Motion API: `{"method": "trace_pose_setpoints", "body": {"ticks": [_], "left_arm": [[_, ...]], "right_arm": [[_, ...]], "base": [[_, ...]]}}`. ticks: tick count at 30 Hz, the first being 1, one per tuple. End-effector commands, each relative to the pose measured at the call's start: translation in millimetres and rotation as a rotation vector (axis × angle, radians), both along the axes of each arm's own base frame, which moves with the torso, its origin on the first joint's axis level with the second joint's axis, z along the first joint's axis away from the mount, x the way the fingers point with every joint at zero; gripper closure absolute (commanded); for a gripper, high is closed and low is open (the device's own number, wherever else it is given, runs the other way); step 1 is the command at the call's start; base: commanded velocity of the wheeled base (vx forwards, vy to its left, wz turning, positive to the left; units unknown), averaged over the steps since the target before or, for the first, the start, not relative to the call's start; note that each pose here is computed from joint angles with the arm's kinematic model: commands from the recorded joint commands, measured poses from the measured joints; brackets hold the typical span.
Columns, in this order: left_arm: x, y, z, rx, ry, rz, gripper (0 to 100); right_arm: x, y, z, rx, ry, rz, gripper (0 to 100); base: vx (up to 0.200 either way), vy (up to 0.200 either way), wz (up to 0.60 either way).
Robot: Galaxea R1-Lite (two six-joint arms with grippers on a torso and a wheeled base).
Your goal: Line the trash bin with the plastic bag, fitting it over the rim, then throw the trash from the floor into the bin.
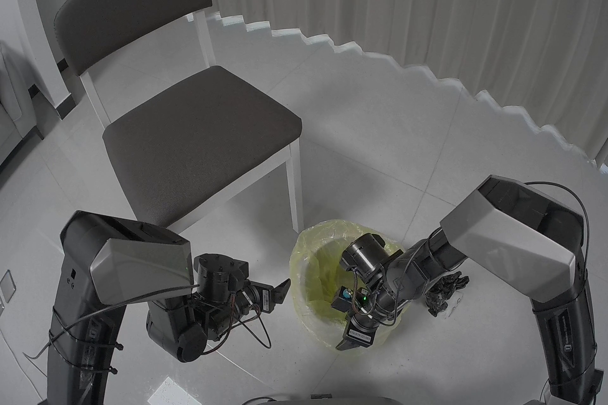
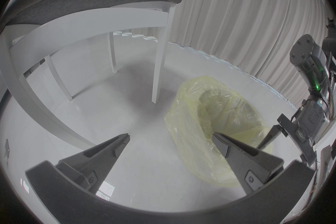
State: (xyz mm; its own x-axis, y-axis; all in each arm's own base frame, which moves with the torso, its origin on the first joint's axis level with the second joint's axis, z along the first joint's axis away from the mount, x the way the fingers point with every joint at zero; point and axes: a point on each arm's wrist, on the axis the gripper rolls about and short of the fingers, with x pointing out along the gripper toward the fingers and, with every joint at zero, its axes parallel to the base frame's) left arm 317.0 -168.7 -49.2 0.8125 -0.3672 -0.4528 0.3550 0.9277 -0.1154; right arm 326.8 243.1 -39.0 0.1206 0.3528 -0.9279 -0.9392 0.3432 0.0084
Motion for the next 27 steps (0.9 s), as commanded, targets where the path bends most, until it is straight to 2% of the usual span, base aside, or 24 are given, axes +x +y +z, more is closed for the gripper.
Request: {"method": "trace_pose_setpoints", "body": {"ticks": [1, 6, 7, 13, 14, 17, 18, 19, 20, 22, 23, 24, 25, 27], "left_arm": [[-1, -1, 0, 0.000, 0.000, -0.004, 0], [-1, -2, 0, 0.000, 0.000, -0.005, 0], [0, -2, 2, -0.004, -0.008, -0.004, 0], [0, -2, 3, -0.005, -0.010, -0.004, 0], [0, -2, 3, -0.005, -0.010, -0.004, 0], [-1, -2, 5, -0.005, -0.011, -0.005, 0], [-1, -2, 5, -0.005, -0.011, -0.005, 0], [-1, -2, 5, -0.007, -0.014, -0.004, 0], [-1, -2, 5, -0.007, -0.014, -0.005, 0], [-1, -2, 5, -0.007, -0.014, -0.005, 0], [-1, -2, 5, -0.009, -0.015, -0.005, 0], [-1, -3, 5, -0.008, -0.016, -0.005, 0], [-1, -3, 5, -0.012, -0.021, -0.005, 0], [-1, -3, 5, -0.013, -0.023, -0.005, 0]], "right_arm": [[-9, 2, 1, 0.006, -0.007, 0.017, 0], [-10, 1, 2, 0.007, -0.010, 0.016, 0], [-11, -9, 22, 0.033, -0.030, -0.011, 0], [4, -52, 58, 0.078, -0.076, -0.123, 0], [5, -53, 59, 0.081, -0.078, -0.124, 0], [14, -80, 74, 0.107, -0.100, -0.193, 0], [14, -80, 74, 0.107, -0.100, -0.193, 0], [24, -100, 76, 0.107, -0.109, -0.250, 0], [28, -108, 75, 0.104, -0.107, -0.274, 0], [29, -113, 75, 0.102, -0.107, -0.287, 0], [39, -139, 68, 0.084, -0.106, -0.357, 0], [40, -142, 67, 0.080, -0.103, -0.364, 0], [48, -158, 59, 0.074, -0.097, -0.410, 0], [53, -166, 57, 0.073, -0.100, -0.430, 0]], "base": [[0.000, 0.000, 0.00], [0.000, 0.000, 0.00], [0.000, 0.000, 0.00], [0.000, 0.000, 0.00], [0.000, 0.000, 0.00], [0.000, 0.000, 0.00], [0.000, 0.000, 0.00], [0.000, 0.000, 0.00], [0.000, 0.000, 0.00], [0.000, 0.000, 0.00], [0.000, 0.000, 0.00], [0.000, 0.000, 0.00], [0.000, 0.000, 0.00], [0.000, 0.000, 0.00]]}}
